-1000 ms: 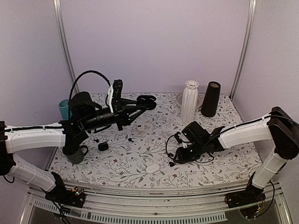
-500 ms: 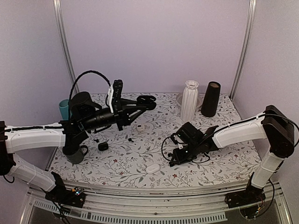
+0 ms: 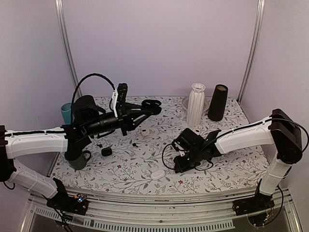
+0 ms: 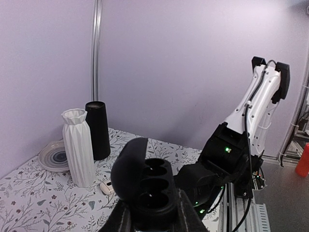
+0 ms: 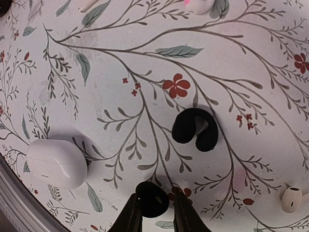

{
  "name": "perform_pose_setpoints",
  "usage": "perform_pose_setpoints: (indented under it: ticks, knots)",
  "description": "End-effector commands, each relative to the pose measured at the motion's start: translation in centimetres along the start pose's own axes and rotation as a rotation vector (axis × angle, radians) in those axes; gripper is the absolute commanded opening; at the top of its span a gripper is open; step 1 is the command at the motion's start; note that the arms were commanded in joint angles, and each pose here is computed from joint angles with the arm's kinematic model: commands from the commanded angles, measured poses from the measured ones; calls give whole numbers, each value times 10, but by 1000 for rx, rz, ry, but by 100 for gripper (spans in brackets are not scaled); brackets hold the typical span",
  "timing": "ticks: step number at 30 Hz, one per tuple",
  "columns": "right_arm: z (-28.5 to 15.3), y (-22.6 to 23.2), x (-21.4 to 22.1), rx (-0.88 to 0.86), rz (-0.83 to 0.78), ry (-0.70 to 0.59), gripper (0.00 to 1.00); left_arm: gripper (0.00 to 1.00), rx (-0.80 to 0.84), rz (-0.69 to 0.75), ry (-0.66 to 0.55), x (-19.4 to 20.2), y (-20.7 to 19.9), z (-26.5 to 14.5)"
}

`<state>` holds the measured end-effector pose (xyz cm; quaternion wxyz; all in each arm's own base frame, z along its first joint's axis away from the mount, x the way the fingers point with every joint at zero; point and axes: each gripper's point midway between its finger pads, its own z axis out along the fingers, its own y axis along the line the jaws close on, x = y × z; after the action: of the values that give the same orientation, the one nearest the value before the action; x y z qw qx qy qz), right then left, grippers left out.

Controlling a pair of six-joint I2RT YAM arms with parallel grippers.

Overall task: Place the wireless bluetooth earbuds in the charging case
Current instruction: Pick up the left earbud from the center of the board.

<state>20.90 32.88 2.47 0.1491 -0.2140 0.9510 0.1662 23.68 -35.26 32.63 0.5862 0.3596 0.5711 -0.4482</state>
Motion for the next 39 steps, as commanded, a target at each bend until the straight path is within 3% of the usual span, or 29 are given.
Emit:
perform_pose_setpoints:
  ticks: [1, 19, 30, 39]
  knots:
    - [3, -5, 2, 49, 1, 17, 23, 0, -18, 1, -12, -6, 5, -3]
    - [10, 12, 2, -24, 21, 32, 22, 0, -22, -4, -7, -5, 5, -5]
    - [2, 16, -7, -37, 32, 2, 5, 0, -21, -7, -3, -3, 5, -4]
    - [-9, 15, -14, -33, 34, -44, 3, 0, -26, -18, 17, 4, 9, -2]
